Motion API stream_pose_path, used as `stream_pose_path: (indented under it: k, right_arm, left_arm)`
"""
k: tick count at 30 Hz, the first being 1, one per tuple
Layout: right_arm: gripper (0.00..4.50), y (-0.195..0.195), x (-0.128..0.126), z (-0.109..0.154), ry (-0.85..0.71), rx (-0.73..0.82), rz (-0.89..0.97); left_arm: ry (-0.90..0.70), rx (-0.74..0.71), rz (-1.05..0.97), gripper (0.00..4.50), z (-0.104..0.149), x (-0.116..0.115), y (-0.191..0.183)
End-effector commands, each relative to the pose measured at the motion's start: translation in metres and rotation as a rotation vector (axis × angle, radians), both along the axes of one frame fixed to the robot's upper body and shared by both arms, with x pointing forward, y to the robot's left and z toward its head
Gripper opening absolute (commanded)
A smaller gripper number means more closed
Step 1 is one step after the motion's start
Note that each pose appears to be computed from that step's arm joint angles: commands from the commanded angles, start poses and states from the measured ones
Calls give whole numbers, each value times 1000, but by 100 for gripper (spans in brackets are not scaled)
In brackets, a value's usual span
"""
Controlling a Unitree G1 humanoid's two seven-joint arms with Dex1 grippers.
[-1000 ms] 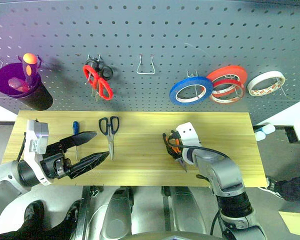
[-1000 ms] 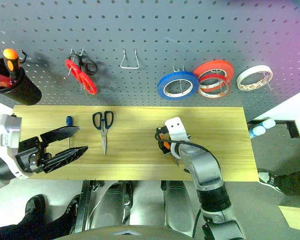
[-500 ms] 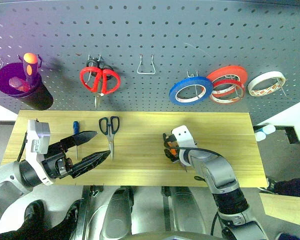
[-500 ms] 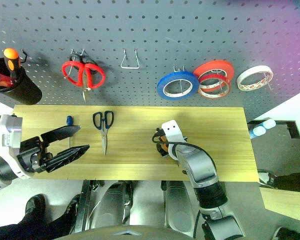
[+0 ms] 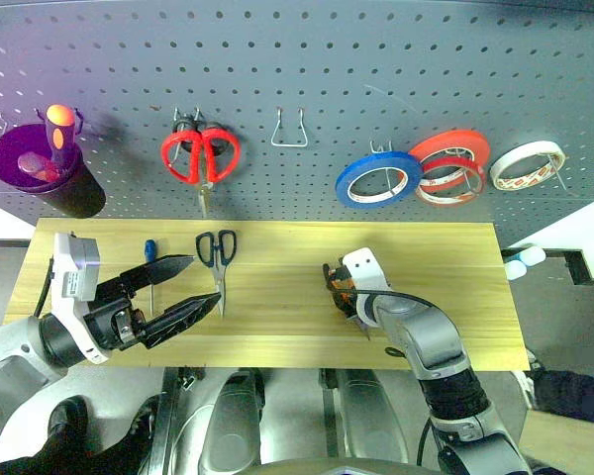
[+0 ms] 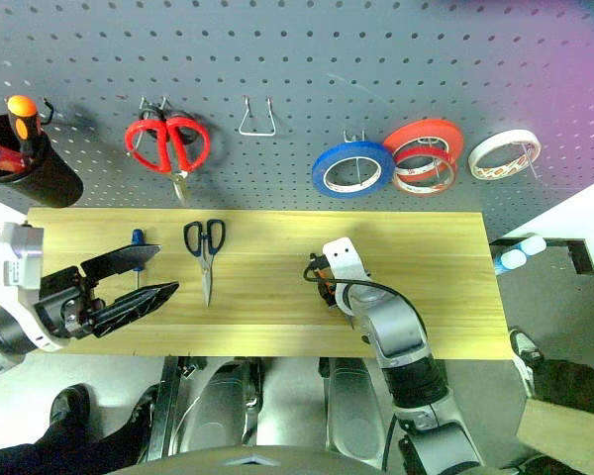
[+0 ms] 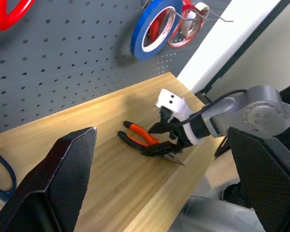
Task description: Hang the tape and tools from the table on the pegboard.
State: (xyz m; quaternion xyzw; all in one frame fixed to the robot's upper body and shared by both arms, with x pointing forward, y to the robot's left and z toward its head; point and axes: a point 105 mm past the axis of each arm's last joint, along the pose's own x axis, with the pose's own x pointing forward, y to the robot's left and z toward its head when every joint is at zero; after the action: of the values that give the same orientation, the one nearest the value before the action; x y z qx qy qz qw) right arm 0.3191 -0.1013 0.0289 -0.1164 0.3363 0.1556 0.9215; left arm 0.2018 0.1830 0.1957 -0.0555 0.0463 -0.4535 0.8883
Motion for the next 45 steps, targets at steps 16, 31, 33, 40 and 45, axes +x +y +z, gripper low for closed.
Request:
stream_pose_path:
  k: [16, 31, 33, 40, 45]
  right_arm:
    - [222, 12, 5, 16, -47, 127, 79]
    - [222, 23, -39, 67, -135, 510, 477]
    - [222, 26, -41, 74, -167, 551, 507]
    - [220, 33, -48, 119, -304, 718, 600]
    - [219, 40, -61, 155, -392, 836, 722]
  left_arm:
    - [-22, -3, -1, 450, 5, -4, -1]
    - [-42, -5, -21, 450, 6, 4, -4]
    - [-44, -1, -23, 450, 6, 5, -3]
    - [-55, -3, -25, 450, 5, 11, -1]
    - [-70, -14, -24, 450, 3, 15, 1]
